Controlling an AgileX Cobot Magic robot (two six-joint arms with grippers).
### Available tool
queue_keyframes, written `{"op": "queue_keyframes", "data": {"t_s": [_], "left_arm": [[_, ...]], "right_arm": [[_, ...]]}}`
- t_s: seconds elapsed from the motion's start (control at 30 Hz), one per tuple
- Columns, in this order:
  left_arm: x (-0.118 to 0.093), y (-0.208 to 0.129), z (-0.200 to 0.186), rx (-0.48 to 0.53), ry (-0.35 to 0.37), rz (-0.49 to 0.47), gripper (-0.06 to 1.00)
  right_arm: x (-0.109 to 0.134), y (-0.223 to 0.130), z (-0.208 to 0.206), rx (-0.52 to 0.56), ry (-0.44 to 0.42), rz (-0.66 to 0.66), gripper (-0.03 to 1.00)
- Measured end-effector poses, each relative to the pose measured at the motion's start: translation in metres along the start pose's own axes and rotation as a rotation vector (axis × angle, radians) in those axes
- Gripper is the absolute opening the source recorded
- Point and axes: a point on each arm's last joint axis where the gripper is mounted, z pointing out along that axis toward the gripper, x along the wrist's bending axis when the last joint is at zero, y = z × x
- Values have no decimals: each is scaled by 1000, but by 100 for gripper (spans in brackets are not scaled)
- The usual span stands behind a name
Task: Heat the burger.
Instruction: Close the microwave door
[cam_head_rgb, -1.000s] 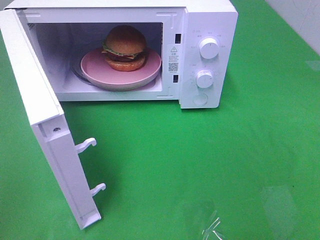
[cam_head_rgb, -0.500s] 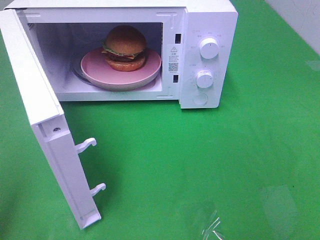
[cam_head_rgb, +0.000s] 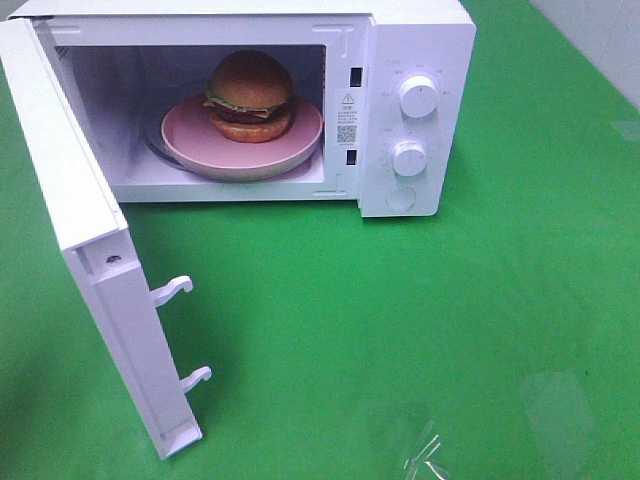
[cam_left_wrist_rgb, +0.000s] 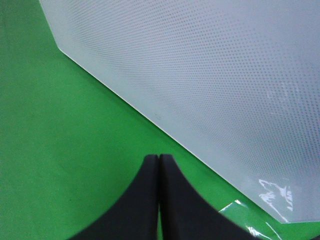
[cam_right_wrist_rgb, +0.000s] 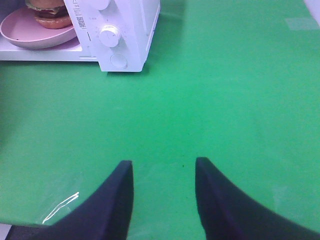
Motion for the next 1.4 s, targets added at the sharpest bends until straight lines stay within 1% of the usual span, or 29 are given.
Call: {"op": "queue_keyframes", "data": {"t_s": [0.03,0.07,0.1,0.2,0.23,0.3,0.37,0.4,0.43,0.47,0.57,0.63,0.7,1.13,1.3,1.33,1.37,1.4], "left_arm": [[2,0,11,18,-23,-15,0],[2,0,11,18,-23,-15,0],[3,0,19,32,-44,-15,0],[4,-1,23,38,-54,-17,0],[4,-1,30,46,-73,-24,0],[6,0,35,42,-78,-40,0],[7,0,39,32,-69,-38,0],[10,2,41,18,-48,-43,0],[10,2,41,18,-48,-43,0],[12,3,42,0,-27,-51,0],[14,4,42,-10,-13,-53,0],[16,6,42,-37,16,-55,0],[17,7,42,-48,25,-54,0],[20,22,41,-94,38,-7,0],[20,21,49,-65,26,2,0],[16,23,54,-51,12,19,0],[16,23,54,-51,12,19,0],[12,25,60,-41,14,46,0]], "right_arm": [[0,0,0,0,0,0,41],[0,0,0,0,0,0,41],[0,0,0,0,0,0,41],[0,0,0,0,0,0,41],[0,0,0,0,0,0,41],[0,0,0,0,0,0,41],[0,0,0,0,0,0,41],[0,0,0,0,0,0,41],[0,0,0,0,0,0,41],[0,0,0,0,0,0,41],[0,0,0,0,0,0,41],[0,0,0,0,0,0,41],[0,0,0,0,0,0,41],[0,0,0,0,0,0,41],[0,0,0,0,0,0,41],[0,0,0,0,0,0,41],[0,0,0,0,0,0,41],[0,0,0,0,0,0,41]]}}
